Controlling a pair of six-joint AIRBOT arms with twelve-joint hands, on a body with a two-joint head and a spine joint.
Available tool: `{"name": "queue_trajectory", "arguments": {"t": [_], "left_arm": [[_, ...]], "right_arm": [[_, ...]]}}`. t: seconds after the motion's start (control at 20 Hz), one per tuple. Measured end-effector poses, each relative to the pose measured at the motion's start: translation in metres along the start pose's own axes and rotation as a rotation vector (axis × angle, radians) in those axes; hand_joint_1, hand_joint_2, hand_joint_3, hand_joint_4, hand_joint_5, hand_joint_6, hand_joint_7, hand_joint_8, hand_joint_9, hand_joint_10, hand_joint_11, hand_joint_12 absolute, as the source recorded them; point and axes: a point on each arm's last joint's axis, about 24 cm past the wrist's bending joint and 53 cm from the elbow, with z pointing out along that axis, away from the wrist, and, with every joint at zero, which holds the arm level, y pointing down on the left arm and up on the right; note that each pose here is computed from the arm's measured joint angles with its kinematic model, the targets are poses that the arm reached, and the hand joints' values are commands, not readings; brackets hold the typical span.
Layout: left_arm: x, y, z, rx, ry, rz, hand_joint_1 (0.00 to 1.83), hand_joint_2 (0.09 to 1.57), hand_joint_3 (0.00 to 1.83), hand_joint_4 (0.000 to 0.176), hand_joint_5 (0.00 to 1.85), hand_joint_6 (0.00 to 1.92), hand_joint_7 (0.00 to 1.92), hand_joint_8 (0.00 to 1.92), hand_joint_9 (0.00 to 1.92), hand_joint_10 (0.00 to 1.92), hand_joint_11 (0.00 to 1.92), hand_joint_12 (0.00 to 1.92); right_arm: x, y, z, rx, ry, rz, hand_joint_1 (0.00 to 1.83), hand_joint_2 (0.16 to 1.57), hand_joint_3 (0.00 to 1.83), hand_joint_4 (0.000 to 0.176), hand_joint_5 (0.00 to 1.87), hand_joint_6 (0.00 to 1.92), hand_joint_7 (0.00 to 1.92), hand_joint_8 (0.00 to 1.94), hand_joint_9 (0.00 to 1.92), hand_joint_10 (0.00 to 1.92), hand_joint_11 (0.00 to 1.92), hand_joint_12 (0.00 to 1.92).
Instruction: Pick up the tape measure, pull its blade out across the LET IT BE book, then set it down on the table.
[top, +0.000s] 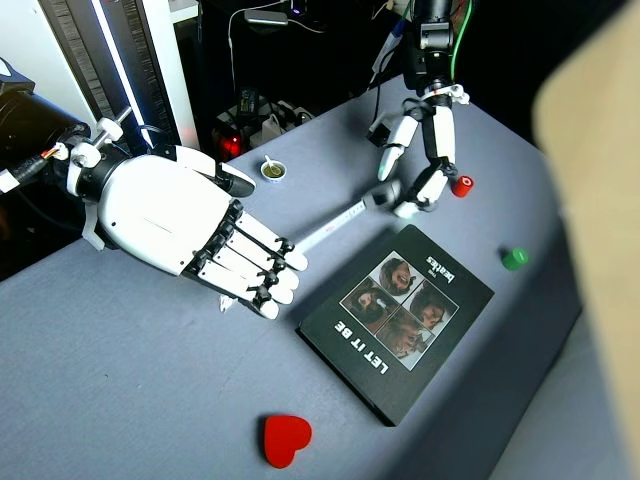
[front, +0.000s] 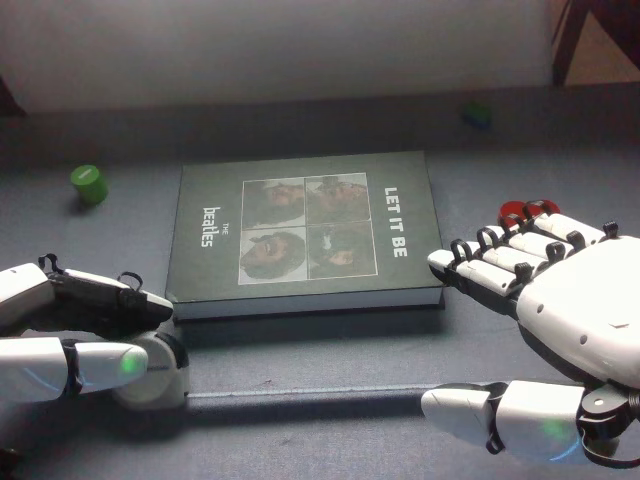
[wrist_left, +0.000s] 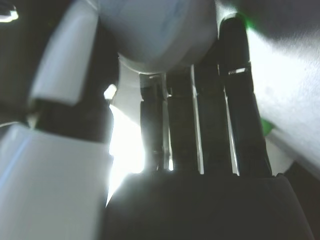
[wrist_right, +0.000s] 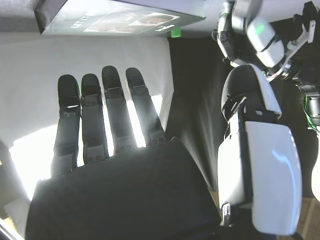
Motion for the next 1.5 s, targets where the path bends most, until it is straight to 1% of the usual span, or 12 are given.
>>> {"name": "queue_trajectory", "arguments": {"t": [0.3,0.55,0.8,0.9,1.0,1.1,1.15,1.25,1.3,1.4,1.45,1.5], "left_arm": [[-0.008,-0.023,0.005,0.045,-0.010,0.063,0.43,0.96,0.00,0.000,0.38,0.00,0.40,0.00,0.39,0.00,0.23,0.53],[-0.052,-0.063,0.000,0.074,-0.093,0.158,0.38,0.95,0.00,0.000,0.37,0.01,0.33,0.00,0.32,0.00,0.12,0.62],[-0.038,-0.107,0.024,0.144,-0.083,0.238,0.38,0.96,0.00,0.000,0.40,0.01,0.38,0.01,0.36,0.01,0.15,0.64],[-0.038,-0.146,0.037,0.204,-0.188,0.359,0.38,0.96,0.00,0.000,0.40,0.00,0.38,0.01,0.36,0.00,0.15,0.64],[-0.035,-0.159,0.042,0.193,-0.225,0.391,0.38,0.97,0.00,0.000,0.45,0.01,0.44,0.01,0.40,0.01,0.18,0.64],[-0.026,-0.172,0.050,0.148,-0.284,0.534,0.44,1.04,0.00,0.000,0.60,0.00,0.70,0.00,0.68,0.02,0.33,0.61],[-0.016,-0.170,0.052,0.071,-0.314,0.598,0.52,1.05,0.00,0.000,0.69,0.01,0.82,0.02,0.80,0.05,0.47,0.68],[-0.002,-0.171,0.054,-0.019,-0.318,0.681,0.61,1.07,0.00,0.000,0.85,0.01,0.90,0.02,0.89,0.07,0.55,0.91],[0.001,-0.173,0.053,-0.073,-0.325,0.698,0.65,1.06,0.00,0.000,0.94,0.01,0.93,0.02,0.90,0.14,0.54,1.09],[0.001,-0.172,0.049,-0.137,-0.341,0.696,0.72,1.06,0.00,0.000,1.17,0.12,1.03,0.17,0.77,0.89,0.57,1.41],[0.004,-0.168,0.044,-0.187,-0.367,0.723,0.75,1.07,0.00,0.000,1.12,0.46,0.97,0.53,0.78,1.13,0.63,1.48],[0.010,-0.162,0.040,-0.214,-0.380,0.709,0.80,1.08,0.00,0.000,0.95,1.13,0.88,1.09,0.81,1.37,0.72,1.59]], "right_arm": [[0.000,0.000,0.000,-0.001,0.000,-0.001,0.04,1.08,0.00,0.000,0.16,0.00,0.20,0.00,0.14,0.00,0.00,0.63],[0.003,-0.002,0.000,0.005,0.007,-0.004,0.04,1.08,0.00,0.000,0.15,0.00,0.19,0.00,0.13,0.00,0.00,0.63],[0.004,-0.001,0.000,0.002,0.011,-0.006,0.03,1.11,0.01,0.000,0.21,0.01,0.26,0.01,0.20,0.01,0.00,0.77],[0.005,0.003,0.002,-0.005,0.010,-0.002,0.03,1.11,0.01,0.000,0.22,0.01,0.27,0.01,0.20,0.01,0.00,0.78],[0.002,0.009,0.006,-0.018,-0.002,-0.001,0.02,1.14,0.01,0.000,0.30,0.02,0.35,0.01,0.26,0.02,0.00,0.86],[-0.006,0.016,0.011,-0.032,-0.038,-0.008,0.18,1.16,0.00,0.000,0.55,0.02,0.68,0.02,0.55,0.04,0.09,1.11],[-0.011,0.019,0.014,-0.024,-0.060,-0.007,0.30,1.16,0.00,0.000,0.68,0.04,0.80,0.04,0.69,0.09,0.22,1.18],[-0.012,0.017,0.018,0.024,-0.074,0.020,0.47,1.16,0.00,0.000,0.93,0.07,0.98,0.11,0.73,0.60,0.44,1.37],[-0.011,0.017,0.020,0.049,-0.079,0.043,0.55,1.15,0.00,0.000,1.00,0.13,0.98,0.33,0.68,0.99,0.52,1.51],[-0.013,0.021,0.022,0.058,-0.090,0.063,0.73,1.13,0.00,0.000,0.86,0.91,0.82,1.16,0.72,1.59,0.77,1.83],[-0.016,0.025,0.023,0.067,-0.105,0.074,0.80,1.13,0.00,0.000,0.79,1.27,0.79,1.49,0.79,1.84,0.91,1.90],[-0.017,0.027,0.023,0.081,-0.114,0.092,0.86,1.13,0.00,0.000,0.70,1.70,0.74,1.85,0.92,1.90,1.11,1.92]]}}
